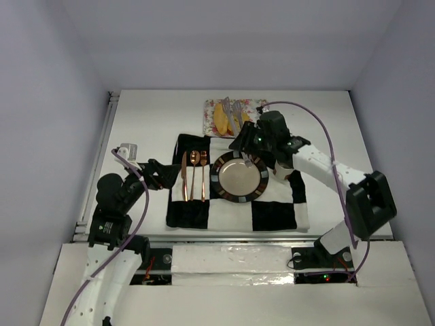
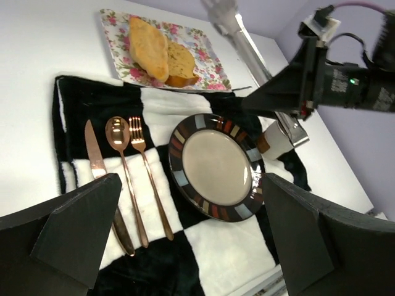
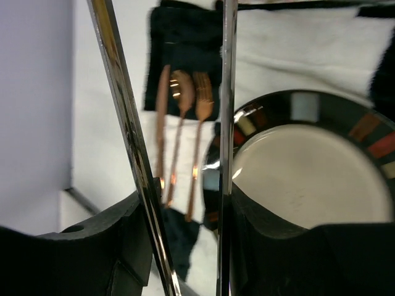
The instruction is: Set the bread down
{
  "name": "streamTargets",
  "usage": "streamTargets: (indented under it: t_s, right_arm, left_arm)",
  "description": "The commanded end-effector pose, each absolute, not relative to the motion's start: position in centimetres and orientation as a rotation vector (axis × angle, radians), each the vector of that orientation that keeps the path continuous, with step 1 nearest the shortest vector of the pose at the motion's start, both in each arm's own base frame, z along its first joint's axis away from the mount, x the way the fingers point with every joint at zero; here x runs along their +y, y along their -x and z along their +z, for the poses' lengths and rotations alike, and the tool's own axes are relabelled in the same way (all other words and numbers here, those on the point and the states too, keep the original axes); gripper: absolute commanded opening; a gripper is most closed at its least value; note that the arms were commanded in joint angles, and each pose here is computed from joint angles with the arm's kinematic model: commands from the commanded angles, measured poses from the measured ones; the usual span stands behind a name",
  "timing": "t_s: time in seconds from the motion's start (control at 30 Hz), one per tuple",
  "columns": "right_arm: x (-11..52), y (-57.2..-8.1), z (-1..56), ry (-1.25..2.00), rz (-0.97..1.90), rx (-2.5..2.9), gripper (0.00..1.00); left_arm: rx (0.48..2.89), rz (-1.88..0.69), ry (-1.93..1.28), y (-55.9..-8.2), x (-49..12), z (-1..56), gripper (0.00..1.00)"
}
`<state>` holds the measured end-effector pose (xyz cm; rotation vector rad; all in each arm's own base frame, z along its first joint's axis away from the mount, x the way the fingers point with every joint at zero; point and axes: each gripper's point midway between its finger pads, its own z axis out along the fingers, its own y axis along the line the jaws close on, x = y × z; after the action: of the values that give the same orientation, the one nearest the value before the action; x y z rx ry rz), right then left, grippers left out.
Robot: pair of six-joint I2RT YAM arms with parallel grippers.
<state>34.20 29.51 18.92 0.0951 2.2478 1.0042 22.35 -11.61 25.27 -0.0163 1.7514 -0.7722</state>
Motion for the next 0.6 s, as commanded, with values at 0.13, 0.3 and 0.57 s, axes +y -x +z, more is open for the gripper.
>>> streamTargets:
  t_s: [0.13,0.3,0.57]
  right_arm:
    - [27.0,-38.0,14.7,0.030,0.751,2.491,0.48]
    - [26.6,-39.5,13.4,0.031,0.707,2.570,0.47]
    - [27.6,-42.2,13.2,0.028,0.707,2.603,0.48]
  left_arm:
    - [1.666,-0.740,-0.025,-22.0,-11.3,26.5,0.98]
    - [1.629,-0.743,-0.041,-21.5,-11.3,27.2,0.98]
    - [1.594,-0.758,-0.062,-20.9,-11.5,27.8,0.98]
